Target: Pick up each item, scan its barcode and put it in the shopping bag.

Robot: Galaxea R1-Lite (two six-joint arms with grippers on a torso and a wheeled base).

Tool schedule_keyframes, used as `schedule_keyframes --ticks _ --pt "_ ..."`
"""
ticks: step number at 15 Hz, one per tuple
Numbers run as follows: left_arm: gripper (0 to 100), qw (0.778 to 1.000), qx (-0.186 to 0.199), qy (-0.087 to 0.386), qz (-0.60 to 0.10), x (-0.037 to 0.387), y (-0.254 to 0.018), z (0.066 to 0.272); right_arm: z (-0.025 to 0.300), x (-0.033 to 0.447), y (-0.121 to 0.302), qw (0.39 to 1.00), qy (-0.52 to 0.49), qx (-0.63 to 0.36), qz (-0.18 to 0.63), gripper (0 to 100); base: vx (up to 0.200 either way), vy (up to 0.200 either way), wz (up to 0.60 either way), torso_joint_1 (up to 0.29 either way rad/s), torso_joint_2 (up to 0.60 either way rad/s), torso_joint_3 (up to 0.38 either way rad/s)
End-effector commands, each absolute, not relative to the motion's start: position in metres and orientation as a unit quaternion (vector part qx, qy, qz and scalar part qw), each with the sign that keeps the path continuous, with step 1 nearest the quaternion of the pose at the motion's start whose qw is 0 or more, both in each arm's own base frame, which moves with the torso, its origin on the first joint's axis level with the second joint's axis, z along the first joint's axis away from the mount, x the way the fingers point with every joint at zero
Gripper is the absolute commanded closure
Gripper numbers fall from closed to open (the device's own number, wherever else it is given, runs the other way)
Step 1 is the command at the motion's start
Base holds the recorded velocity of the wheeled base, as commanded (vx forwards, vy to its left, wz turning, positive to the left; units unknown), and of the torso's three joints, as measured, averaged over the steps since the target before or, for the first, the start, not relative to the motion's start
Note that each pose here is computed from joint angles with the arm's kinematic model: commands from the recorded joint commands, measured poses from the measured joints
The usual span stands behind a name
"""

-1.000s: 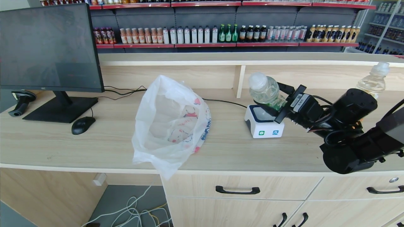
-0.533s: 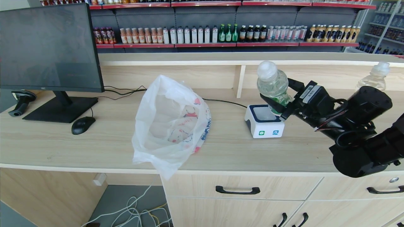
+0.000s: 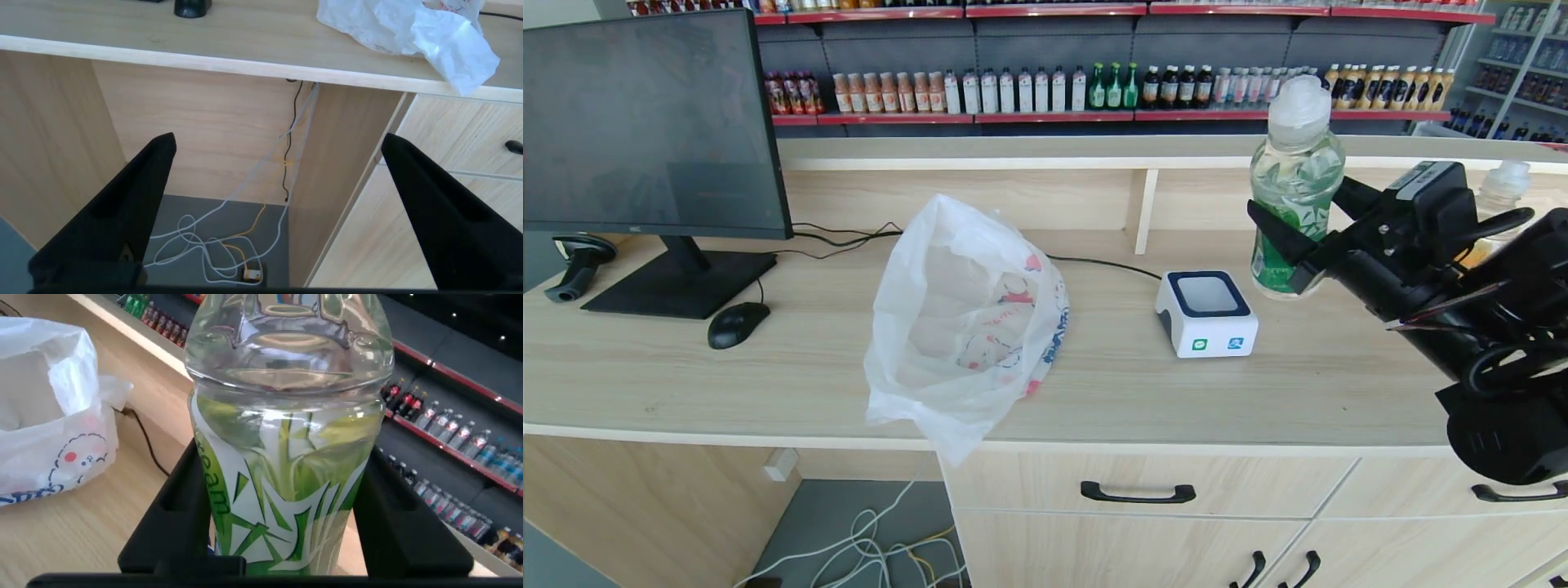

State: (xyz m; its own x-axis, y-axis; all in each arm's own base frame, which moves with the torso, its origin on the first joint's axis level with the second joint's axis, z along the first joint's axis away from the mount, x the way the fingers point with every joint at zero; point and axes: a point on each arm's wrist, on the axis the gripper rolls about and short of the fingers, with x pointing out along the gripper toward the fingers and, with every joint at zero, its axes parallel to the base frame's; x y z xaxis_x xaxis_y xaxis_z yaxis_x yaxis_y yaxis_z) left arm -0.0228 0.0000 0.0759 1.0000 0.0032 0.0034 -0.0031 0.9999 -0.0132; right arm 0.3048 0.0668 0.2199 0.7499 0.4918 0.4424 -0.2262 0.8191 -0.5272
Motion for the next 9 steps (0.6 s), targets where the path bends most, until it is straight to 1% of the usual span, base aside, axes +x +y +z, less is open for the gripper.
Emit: schedule_keyframes --ticks 1,2,3,4,6,9 --pt "0 1.0 -0.007 -0.002 0.002 -0.023 0.0 0.076 0.222 0.276 0.062 0.928 -0.271 -0.176 0.183 100 0.0 0.0 0.0 0.0 0.0 0.0" --pt "0 1.0 -0.007 -0.002 0.002 -0.023 0.0 0.076 0.219 0.273 0.066 0.934 -0.262 -0.158 0.186 100 0.0 0.0 0.0 0.0 0.0 0.0" --pt "0 1.0 -0.007 -0.002 0.002 -0.023 0.0 0.076 0.218 0.263 0.074 0.95 -0.242 -0.088 0.175 100 0.0 0.0 0.0 0.0 0.0 0.0" --pt "0 1.0 -0.007 -0.002 0.002 -0.023 0.0 0.076 0.222 0.261 0.075 0.955 -0.243 -0.06 0.157 100 0.0 0.0 0.0 0.0 0.0 0.0" --pt "0 1.0 -0.007 -0.002 0.002 -0.023 0.0 0.076 0.227 0.261 0.075 0.955 -0.252 -0.047 0.151 100 0.0 0.0 0.0 0.0 0.0 0.0" --pt "0 1.0 -0.007 -0.002 0.002 -0.023 0.0 0.076 0.22 0.252 0.082 0.957 -0.235 -0.034 0.167 100 0.0 0.0 0.0 0.0 0.0 0.0"
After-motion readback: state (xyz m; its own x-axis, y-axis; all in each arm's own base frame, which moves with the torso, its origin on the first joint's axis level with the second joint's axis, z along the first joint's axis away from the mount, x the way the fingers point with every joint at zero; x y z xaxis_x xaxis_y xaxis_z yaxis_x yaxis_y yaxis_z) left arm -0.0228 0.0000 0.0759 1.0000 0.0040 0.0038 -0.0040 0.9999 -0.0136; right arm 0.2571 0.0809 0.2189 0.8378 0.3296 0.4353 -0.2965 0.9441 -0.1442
